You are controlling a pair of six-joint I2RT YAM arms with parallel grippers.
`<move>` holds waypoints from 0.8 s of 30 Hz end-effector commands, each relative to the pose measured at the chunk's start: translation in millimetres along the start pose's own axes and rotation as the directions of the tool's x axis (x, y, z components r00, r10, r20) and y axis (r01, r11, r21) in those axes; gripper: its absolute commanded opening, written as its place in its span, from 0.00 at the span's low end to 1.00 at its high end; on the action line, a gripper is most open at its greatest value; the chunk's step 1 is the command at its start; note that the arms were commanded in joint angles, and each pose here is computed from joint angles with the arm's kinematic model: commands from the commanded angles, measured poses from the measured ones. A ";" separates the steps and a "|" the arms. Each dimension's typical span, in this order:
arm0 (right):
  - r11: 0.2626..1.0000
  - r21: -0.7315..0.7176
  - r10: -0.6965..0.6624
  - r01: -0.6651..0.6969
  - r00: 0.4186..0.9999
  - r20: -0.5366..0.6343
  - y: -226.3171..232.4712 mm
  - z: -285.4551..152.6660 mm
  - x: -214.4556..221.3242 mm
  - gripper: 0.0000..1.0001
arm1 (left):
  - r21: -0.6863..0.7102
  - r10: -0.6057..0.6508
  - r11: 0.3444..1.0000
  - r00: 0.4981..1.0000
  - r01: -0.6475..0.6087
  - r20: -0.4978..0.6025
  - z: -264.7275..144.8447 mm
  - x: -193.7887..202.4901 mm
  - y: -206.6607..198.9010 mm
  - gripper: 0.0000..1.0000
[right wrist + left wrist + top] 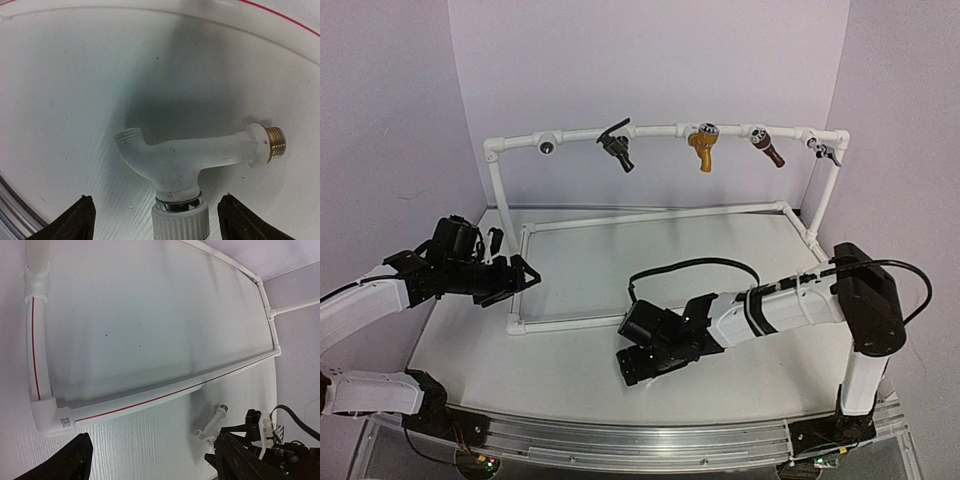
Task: Install the water faucets
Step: Pick up the water faucet from the center of the board, then pass from the right arm to the left
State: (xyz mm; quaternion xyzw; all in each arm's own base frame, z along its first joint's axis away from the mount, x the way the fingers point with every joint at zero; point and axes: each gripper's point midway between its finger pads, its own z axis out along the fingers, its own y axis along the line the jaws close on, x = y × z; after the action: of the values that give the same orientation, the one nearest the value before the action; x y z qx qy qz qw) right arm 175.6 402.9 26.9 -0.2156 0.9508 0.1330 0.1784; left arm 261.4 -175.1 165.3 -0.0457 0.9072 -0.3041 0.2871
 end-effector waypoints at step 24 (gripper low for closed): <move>0.507 0.083 -0.768 0.858 0.406 0.495 100.9 -94.3 -73.2 0.00 | 0.580 0.033 0.801 0.956 0.149 -0.291 3.6 34.1 -104.3 0.85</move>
State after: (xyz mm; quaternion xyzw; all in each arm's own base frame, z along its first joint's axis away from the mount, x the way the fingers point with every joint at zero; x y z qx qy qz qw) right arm 172.5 441.8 94.8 -0.5645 0.7399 0.1128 0.3481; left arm 236.6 -249.8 183.2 0.0158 0.8355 -0.5236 0.1659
